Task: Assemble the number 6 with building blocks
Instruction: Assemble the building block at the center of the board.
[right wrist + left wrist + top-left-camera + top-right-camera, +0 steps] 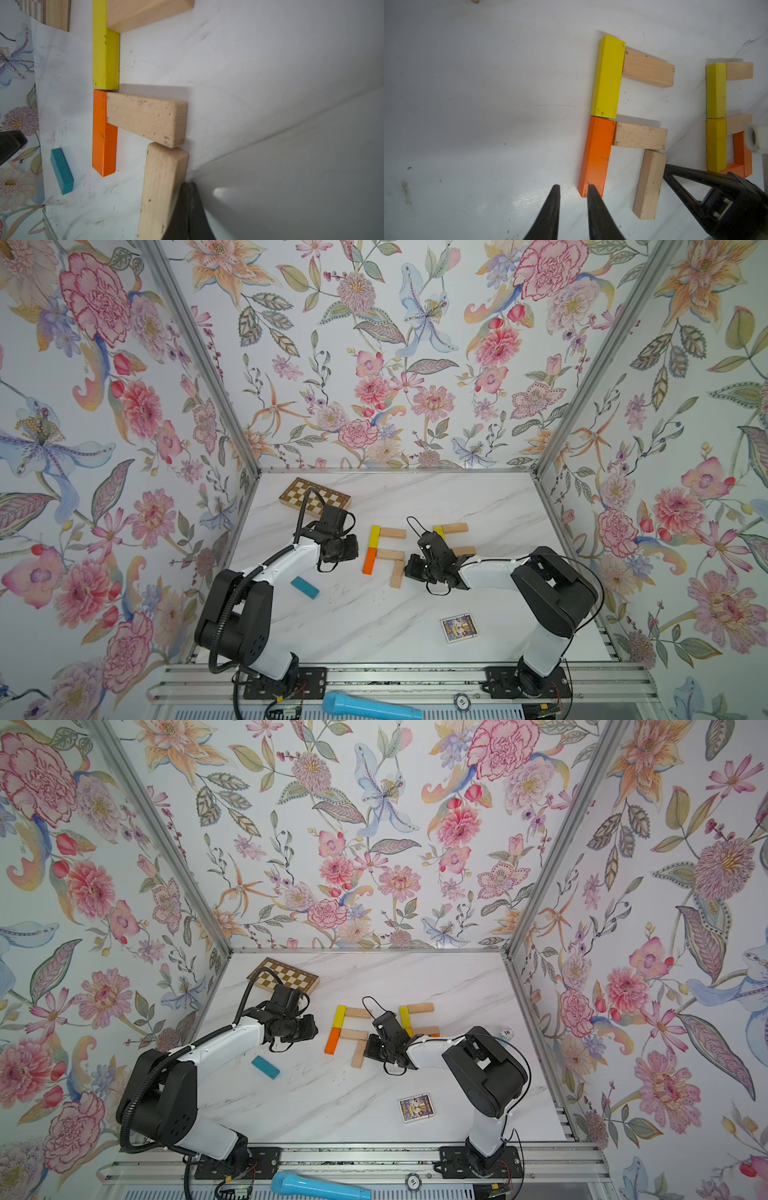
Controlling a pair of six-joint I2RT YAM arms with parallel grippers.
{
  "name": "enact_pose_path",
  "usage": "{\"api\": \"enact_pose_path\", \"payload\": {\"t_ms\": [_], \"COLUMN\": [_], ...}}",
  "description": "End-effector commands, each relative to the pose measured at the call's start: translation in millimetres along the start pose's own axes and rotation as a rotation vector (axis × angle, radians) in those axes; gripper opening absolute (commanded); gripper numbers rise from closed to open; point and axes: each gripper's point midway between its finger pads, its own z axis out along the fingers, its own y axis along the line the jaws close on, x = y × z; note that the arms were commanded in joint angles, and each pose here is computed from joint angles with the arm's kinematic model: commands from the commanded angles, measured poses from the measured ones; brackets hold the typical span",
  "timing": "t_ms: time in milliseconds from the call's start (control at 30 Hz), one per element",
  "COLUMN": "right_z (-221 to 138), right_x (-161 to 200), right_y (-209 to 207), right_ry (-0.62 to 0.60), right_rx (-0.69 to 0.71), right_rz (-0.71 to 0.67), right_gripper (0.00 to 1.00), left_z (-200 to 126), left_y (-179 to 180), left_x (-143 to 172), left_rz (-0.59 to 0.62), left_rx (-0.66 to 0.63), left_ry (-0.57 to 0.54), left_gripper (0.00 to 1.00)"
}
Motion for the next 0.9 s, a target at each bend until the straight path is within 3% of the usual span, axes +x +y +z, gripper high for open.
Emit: {"api": "enact_pose_path", "payload": {"t_ms": [0,867], "right_z": [3.1,7.3], "right_x": [-0.3,-6.8], "right_y": [-8.9,-5.2], "right_ry": [0.012,0.015], "right_rx": [0.036,0.032], "right_rz": [-0.007,-0.011], "right_gripper": [0.00,0.00], "left_z": [12.6,16.0], "left_y": [5.7,5.8], "left_x": [7.4,8.1], "left_rz": [0.007,0.011], "left_rx": [-0.006,-0.004], "left_ry": [0.041,0.046], "left_gripper": [0.27,0.27]}}
